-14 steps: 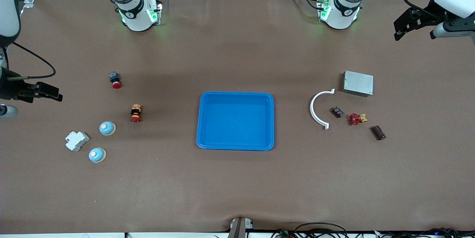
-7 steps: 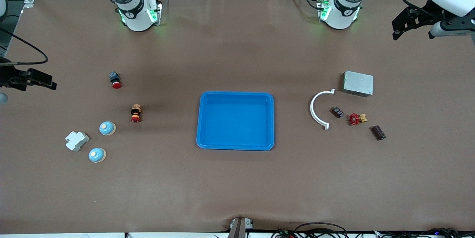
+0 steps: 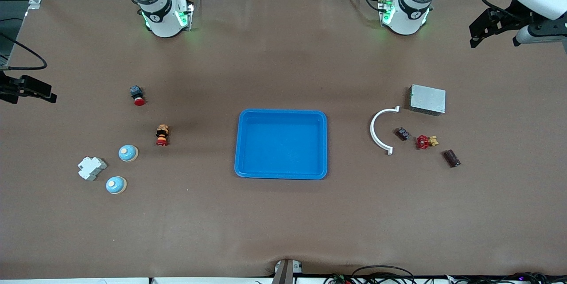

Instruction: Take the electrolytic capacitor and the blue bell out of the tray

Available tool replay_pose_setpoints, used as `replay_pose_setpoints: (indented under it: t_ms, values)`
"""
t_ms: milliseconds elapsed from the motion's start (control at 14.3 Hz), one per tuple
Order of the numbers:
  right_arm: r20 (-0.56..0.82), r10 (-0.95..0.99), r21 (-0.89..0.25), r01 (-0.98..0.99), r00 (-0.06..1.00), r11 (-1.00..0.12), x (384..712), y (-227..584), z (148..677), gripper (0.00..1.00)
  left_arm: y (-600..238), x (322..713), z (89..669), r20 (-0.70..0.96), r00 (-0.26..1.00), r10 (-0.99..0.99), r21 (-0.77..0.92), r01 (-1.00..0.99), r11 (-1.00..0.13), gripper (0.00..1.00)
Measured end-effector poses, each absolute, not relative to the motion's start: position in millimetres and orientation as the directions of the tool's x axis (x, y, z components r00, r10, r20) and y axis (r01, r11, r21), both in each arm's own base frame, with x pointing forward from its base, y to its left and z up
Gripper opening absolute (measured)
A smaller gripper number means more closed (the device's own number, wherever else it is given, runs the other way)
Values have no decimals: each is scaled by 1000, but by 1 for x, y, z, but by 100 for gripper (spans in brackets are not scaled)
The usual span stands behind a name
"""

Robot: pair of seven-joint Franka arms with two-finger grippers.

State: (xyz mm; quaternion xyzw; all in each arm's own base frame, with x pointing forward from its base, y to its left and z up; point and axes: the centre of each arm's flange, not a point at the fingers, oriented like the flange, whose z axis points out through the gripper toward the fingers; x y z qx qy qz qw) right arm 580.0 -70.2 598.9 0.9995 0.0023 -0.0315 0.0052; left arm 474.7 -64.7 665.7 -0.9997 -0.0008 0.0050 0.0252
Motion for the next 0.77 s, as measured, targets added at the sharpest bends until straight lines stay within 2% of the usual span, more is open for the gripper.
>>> replay_pose_setpoints:
  t_ms: [771]
  values:
    - [-29, -64, 25, -63, 998, -998, 583, -73, 606, 100, -55, 483, 673, 6, 1000, 23, -46, 23, -999, 100]
